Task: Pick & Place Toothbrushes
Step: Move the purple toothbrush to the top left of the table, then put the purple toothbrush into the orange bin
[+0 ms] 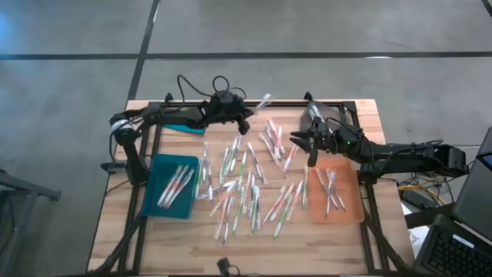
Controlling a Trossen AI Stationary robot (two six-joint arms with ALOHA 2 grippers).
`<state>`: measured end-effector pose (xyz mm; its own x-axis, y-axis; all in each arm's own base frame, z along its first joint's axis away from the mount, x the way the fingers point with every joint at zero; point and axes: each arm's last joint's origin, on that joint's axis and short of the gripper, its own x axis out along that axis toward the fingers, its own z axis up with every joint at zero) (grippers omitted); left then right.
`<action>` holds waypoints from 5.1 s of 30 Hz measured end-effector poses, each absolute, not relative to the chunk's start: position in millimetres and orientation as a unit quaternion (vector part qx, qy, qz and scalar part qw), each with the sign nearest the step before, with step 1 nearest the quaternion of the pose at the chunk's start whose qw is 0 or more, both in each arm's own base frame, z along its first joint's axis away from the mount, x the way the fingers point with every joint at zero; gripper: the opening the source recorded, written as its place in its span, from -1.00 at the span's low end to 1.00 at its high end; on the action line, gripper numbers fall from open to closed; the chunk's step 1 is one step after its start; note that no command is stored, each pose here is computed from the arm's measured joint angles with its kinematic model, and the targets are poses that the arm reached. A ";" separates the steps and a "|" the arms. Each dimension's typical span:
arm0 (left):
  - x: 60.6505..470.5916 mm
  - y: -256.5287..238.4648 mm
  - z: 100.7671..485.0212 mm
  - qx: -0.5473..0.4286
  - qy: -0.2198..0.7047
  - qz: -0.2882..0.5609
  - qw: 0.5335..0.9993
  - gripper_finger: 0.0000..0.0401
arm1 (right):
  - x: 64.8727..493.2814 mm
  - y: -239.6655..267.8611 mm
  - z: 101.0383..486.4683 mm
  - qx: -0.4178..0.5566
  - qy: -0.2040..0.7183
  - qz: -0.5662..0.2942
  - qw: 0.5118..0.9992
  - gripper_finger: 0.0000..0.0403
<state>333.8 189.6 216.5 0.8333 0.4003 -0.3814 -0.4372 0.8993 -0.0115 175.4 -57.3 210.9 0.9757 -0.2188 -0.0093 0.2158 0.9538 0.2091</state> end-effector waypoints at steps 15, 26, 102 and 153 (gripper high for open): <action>297.4 204.9 183.2 -0.048 0.394 0.222 0.891 -0.87 | 175.4 -57.3 210.8 0.105 -0.007 -0.111 0.988 -0.39; 291.3 201.1 152.8 -0.065 0.486 0.198 0.849 -0.87 | 175.3 -57.3 207.9 0.118 0.006 -0.112 0.987 -0.42; 423.9 76.3 168.7 0.324 0.556 -0.144 0.752 -0.36 | 174.7 -56.8 199.4 0.131 0.048 -0.115 0.983 -0.19; 437.1 58.2 186.5 0.414 0.551 -0.152 0.709 -1.00 | 168.5 -54.6 174.6 0.215 0.168 -0.139 0.952 -0.68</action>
<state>437.1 58.2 186.5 0.3476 0.2408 -0.9062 0.6709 0.6113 0.4198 168.5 -54.6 174.6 0.9052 -0.1916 -0.3792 0.3363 0.8688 0.3636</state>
